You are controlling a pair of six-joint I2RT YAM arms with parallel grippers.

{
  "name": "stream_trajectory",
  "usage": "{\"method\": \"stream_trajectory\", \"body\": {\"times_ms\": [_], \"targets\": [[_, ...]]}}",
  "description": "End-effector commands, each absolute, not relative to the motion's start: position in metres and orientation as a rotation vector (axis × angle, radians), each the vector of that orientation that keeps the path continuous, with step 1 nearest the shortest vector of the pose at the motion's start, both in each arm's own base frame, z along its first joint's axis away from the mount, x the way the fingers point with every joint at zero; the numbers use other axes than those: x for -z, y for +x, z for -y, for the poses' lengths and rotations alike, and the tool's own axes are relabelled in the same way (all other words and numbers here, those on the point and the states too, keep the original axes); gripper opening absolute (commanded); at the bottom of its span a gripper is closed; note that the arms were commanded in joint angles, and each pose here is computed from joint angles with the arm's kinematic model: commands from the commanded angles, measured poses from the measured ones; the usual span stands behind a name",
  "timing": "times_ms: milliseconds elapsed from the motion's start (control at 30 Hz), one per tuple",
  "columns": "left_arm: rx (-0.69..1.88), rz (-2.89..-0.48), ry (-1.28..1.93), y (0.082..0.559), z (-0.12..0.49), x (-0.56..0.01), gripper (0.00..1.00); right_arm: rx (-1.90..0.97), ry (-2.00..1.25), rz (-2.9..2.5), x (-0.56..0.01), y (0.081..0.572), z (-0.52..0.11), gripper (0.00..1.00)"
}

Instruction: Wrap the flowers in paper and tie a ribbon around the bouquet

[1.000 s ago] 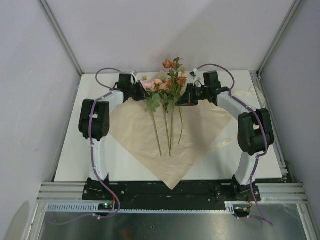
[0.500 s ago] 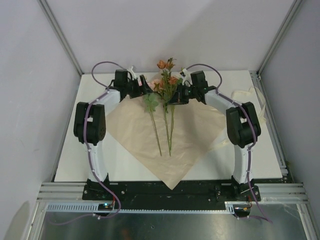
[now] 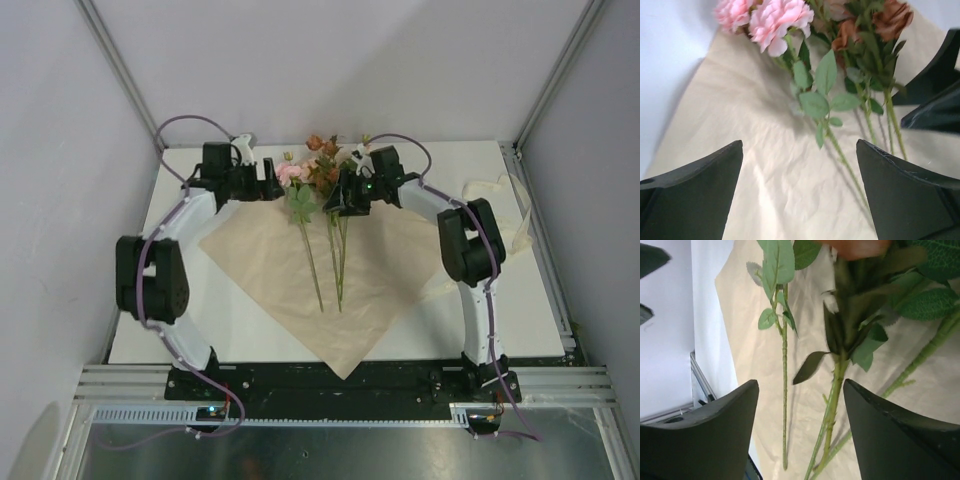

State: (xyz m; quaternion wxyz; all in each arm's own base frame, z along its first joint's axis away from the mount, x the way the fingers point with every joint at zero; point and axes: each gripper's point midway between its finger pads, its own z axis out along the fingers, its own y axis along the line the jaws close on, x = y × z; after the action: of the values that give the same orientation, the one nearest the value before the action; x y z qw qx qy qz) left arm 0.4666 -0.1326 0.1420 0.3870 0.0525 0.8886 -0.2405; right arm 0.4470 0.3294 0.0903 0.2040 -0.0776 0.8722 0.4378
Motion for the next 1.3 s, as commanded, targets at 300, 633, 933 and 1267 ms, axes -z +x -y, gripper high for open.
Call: {"method": "stream_trajectory", "body": {"times_ms": [300, 633, 933, 1267], "targets": [[0.347, -1.864, 1.323, 0.251, 0.152, -0.183, 0.99, -1.269, -0.569, -2.329, -0.19, 0.336, -0.24, 0.95], [0.535, -1.312, 2.094, 0.102, 0.259, -0.105, 0.65, -1.374, -0.663, -2.52, -0.146, 0.243, -0.196, 0.8], [0.429, -0.944, 2.349, 0.073, 0.276, -0.052, 0.49, -1.363, -0.589, -2.532, -0.147, 0.245, -0.178, 0.78], [0.395, -0.87, 2.345, 0.07, 0.292, -0.032, 0.5, -1.343, -0.571, -2.533, -0.15, 0.244, -0.173, 0.77]]}}
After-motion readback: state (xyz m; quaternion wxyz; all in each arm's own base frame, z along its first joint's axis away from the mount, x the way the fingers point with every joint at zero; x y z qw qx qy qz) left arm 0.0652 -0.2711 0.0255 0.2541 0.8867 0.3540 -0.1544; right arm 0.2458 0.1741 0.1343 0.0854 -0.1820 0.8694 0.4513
